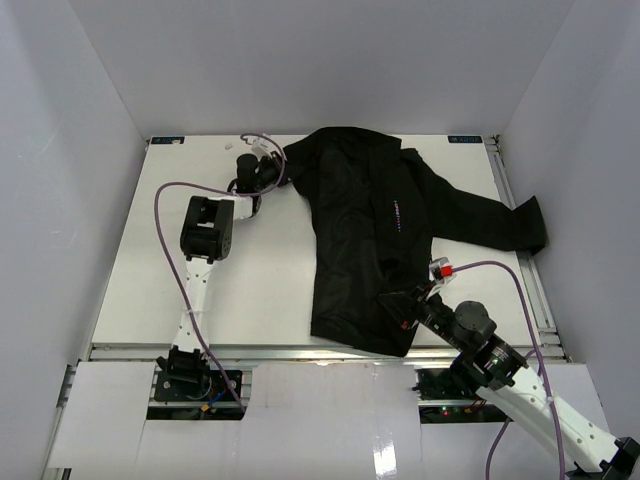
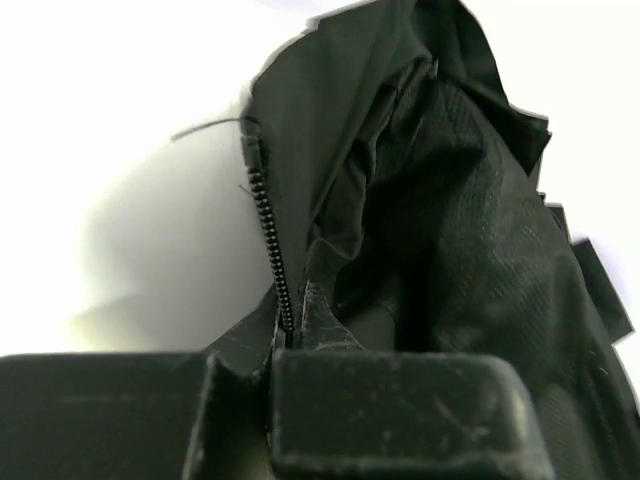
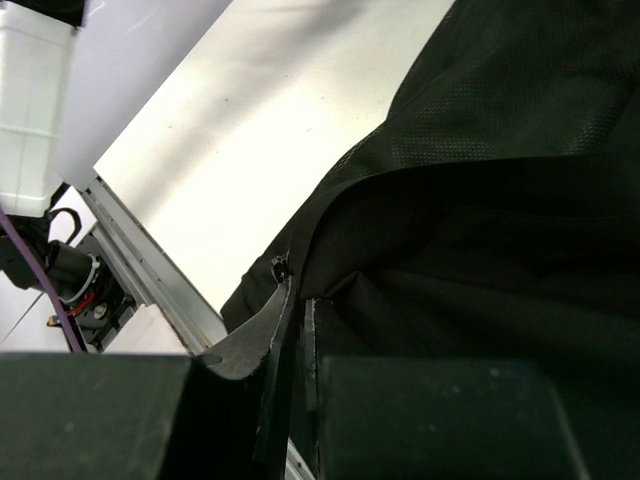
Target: Zip up the jacket
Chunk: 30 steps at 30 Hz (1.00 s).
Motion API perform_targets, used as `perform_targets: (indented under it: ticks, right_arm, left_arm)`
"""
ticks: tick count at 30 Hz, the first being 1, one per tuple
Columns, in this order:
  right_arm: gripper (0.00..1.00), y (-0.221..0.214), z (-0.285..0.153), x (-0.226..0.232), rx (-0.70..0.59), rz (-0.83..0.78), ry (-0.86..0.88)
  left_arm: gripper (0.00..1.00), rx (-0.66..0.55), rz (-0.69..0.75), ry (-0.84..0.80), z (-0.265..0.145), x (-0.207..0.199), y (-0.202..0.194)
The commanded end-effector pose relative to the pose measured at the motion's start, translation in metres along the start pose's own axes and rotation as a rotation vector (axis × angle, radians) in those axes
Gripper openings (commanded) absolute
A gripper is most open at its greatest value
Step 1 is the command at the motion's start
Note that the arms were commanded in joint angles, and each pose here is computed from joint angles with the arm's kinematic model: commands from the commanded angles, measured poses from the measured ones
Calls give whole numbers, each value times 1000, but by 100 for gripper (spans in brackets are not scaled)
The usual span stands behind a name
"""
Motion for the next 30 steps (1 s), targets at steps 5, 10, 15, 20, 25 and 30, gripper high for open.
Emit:
perform_targets:
  ticks: [5, 10, 15, 20, 25, 30]
  right_arm:
    - [8, 20, -1, 4, -84, -17, -20]
    - [8, 17, -4, 1, -74, -12, -36]
    - [8, 18, -5, 0, -78, -9, -48]
    - [8, 20, -5, -2, -90, -8, -66]
    - [8, 21, -3, 1, -82, -6, -63]
    - [8, 23, -3, 7, -68, -7, -40]
  left_arm:
    - [0, -127, 205, 232, -56, -63, 158]
    - [0, -150, 263, 287, -78, -97, 207]
    - [0, -141, 301, 286, -93, -120, 229]
    - [0, -128, 413, 258, -115, -154, 230]
    - [0, -55, 521, 332, -127, -173, 195]
    - [0, -46, 634, 370, -123, -213, 204]
Point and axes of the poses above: each gripper's point midway between its finger pads, its own z axis out along the fingers, its own x axis along the line the jaws close on, y = z × x, the point moved 4 cm from there along -z, back along the fingers, and after that the axes turned 11 degrees about z, right-handed, at the moved point
